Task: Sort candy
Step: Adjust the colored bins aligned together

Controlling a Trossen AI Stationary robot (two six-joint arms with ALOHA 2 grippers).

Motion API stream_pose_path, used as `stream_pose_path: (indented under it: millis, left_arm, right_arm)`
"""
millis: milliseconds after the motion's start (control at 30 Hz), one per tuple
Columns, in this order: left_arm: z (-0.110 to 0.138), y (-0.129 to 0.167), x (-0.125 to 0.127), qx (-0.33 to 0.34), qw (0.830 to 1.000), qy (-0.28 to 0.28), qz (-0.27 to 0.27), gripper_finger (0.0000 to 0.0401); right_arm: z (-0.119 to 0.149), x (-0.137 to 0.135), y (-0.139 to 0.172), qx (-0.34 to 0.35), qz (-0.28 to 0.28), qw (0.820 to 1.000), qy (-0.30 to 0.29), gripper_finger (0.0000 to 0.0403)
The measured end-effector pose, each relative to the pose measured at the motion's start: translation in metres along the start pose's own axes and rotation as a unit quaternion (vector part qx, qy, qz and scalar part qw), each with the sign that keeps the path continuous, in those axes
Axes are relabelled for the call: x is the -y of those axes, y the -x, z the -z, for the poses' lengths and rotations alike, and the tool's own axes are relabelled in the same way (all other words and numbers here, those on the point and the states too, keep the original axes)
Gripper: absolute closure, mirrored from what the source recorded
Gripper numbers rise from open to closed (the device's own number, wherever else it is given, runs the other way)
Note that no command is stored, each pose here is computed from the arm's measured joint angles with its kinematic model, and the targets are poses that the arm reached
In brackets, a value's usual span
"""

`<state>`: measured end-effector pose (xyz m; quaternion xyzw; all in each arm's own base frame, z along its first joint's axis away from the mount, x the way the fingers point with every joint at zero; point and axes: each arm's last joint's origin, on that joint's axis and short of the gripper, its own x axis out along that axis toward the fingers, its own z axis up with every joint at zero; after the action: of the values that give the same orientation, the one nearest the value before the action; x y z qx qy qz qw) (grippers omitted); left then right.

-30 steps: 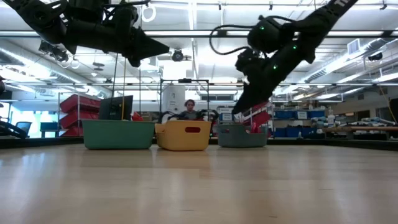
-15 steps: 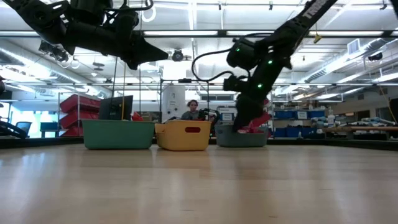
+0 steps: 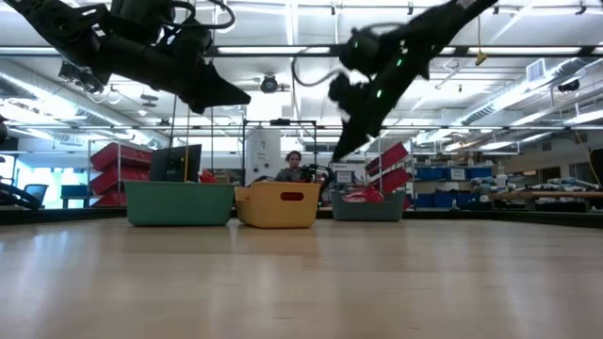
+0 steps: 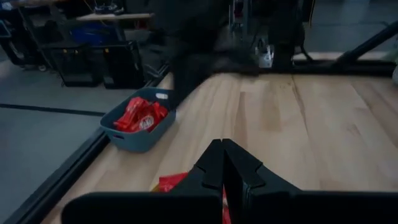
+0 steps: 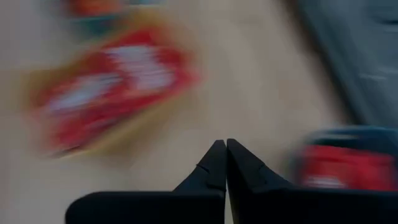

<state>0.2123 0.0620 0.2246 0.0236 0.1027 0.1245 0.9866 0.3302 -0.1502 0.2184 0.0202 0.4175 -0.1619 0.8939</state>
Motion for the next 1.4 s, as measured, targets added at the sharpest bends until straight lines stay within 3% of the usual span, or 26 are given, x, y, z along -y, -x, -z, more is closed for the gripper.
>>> stream_pose_path:
  millis: [100, 200, 400, 600, 800, 1167, 1400]
  left_arm:
    - [0.002, 0.0, 0.0, -0.012, 1.0, -0.009, 0.001, 0.0399]
    - [0.002, 0.0, 0.0, -0.011, 1.0, -0.01, 0.001, 0.0399]
    - [0.002, 0.0, 0.0, -0.01, 1.0, -0.01, 0.001, 0.0399]
    - [0.002, 0.0, 0.0, -0.008, 1.0, -0.01, 0.001, 0.0399]
    - [0.002, 0.0, 0.0, -0.008, 1.0, -0.01, 0.001, 0.0399]
    - [0.004, 0.0, 0.0, -0.022, 1.0, -0.012, 0.003, 0.0399]
    - [0.009, 0.0, 0.004, -0.054, 0.997, -0.022, 0.047, 0.0399]
  right_arm:
    - [0.0, -0.035, 0.011, -0.007, -0.107, 0.994, 0.031, 0.0403]
    - [0.005, -0.074, 0.009, -0.015, -0.17, 0.983, 0.063, 0.0403]
    - [0.012, -0.126, -0.003, -0.002, -0.234, 0.971, 0.057, 0.0403]
    - [0.015, -0.142, -0.013, -0.001, -0.257, 0.966, 0.038, 0.0403]
    - [0.022, -0.125, -0.04, -0.019, -0.19, 0.982, 0.003, 0.0403]
    - [0.022, -0.046, -0.054, -0.017, -0.011, 0.996, -0.085, 0.0403]
    - [0.014, -0.015, -0.03, 0.004, 0.008, 0.998, -0.068, 0.0403]
